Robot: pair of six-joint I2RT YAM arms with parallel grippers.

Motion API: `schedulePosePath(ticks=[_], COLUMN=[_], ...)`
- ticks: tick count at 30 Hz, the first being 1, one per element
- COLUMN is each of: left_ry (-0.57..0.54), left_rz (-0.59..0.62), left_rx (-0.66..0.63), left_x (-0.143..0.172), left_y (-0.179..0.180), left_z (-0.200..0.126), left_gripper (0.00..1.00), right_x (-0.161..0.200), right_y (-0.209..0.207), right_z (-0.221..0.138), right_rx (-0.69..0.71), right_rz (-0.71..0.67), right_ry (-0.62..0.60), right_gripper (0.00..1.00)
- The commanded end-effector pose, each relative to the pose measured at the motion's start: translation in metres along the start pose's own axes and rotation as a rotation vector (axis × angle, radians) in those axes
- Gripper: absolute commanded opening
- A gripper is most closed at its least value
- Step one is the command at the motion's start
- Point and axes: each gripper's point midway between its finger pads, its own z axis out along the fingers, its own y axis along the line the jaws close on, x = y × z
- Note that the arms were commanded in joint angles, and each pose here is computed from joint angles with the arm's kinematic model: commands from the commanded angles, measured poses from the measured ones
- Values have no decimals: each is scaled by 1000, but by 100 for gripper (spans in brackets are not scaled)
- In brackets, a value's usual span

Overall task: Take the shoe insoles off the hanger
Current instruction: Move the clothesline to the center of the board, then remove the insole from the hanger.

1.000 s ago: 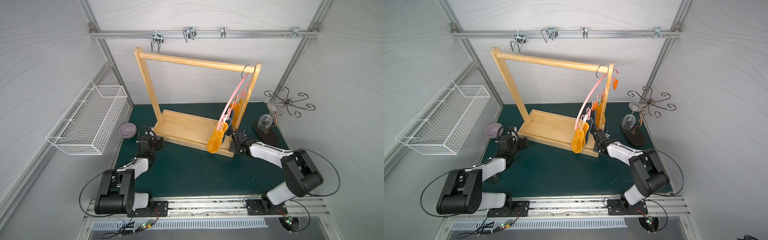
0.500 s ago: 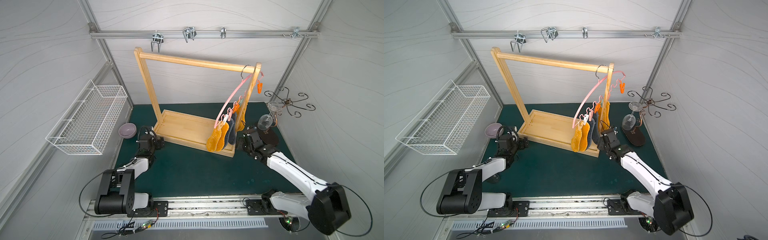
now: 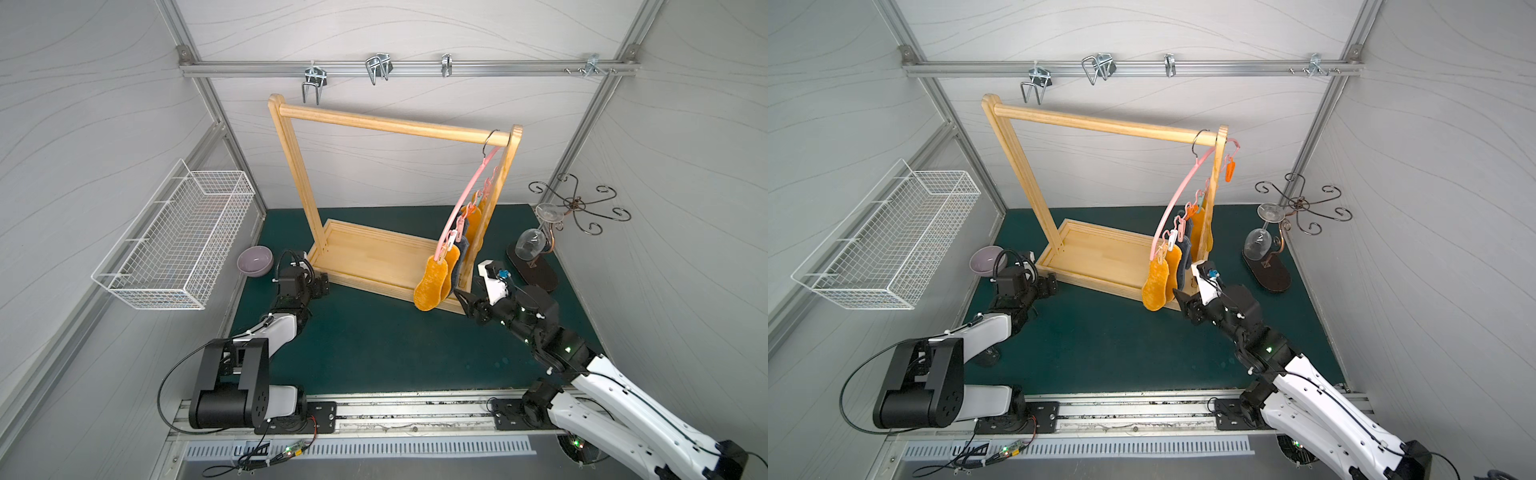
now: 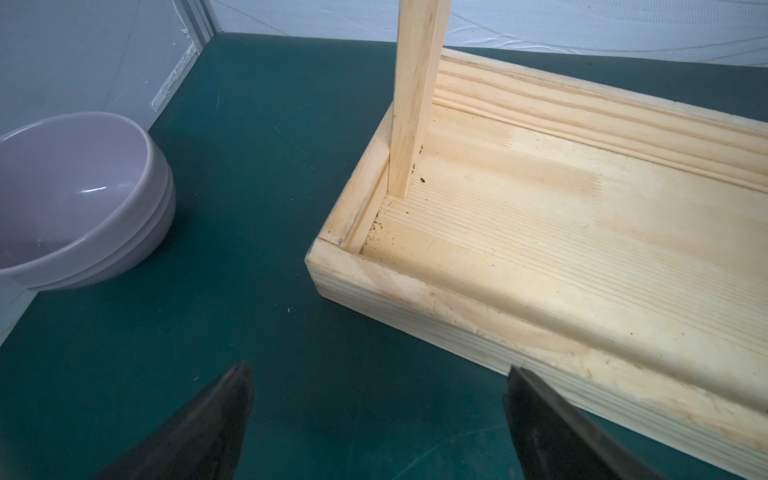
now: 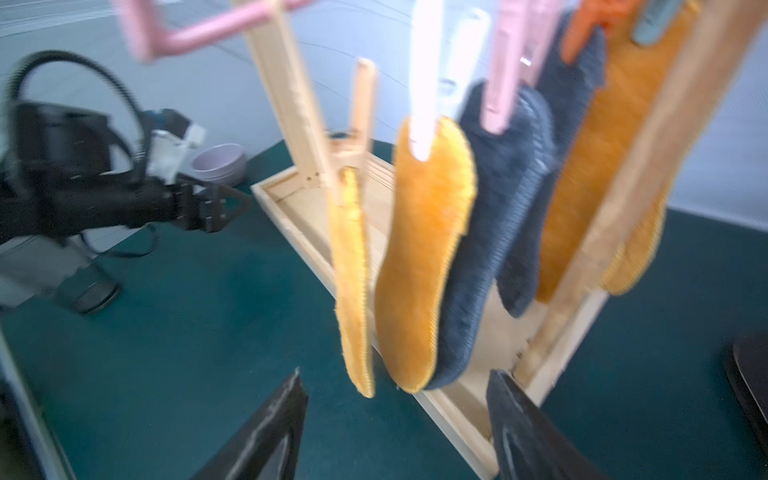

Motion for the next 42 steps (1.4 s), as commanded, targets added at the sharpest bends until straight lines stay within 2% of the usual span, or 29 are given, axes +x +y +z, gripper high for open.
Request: schedulePosePath(ticks=[1, 6, 14, 19, 23, 25, 29, 31, 35, 39, 42], left_ry=[-29, -35, -49, -49, -51, -55, -52, -38, -49, 31, 41], left_rz=[8, 8, 13, 15, 36, 43, 41, 45, 42, 27, 2], left_rx=[9, 16, 16, 28, 51, 64, 128, 210, 253, 373, 442], left_x=[-18, -19, -20, -19, -19, -19, -17, -14, -19, -31, -55], left_y=[-1, -2, -2, -4, -8, -10, -20, -34, -41, -62, -74], left_z=[1, -1, -4, -4, -5, -7, -13, -20, -28, -36, -48], left_gripper=[100, 100, 100, 100, 100, 100, 100, 100, 100, 100, 100], right_x=[-12, -10, -4, 8, 8, 6, 1, -1, -6, -10, -13], right_y=[36, 40, 7, 6, 10, 13, 20, 23, 30, 38, 43], right_z=[3, 25, 49, 63, 70, 72, 72, 71, 68, 65, 60], right_rx=[-200, -229, -41, -49, -72, -90, -129, -149, -187, -234, -251], right_rz=[-169, -195, -220, -201, -168, -167, -146, -138, -116, -99, -87], right_ry=[-102, -79, -111, -75, -98, -110, -136, -146, -164, -164, -168], right_gripper=[71, 73, 74, 75, 74, 67, 33, 24, 14, 11, 10])
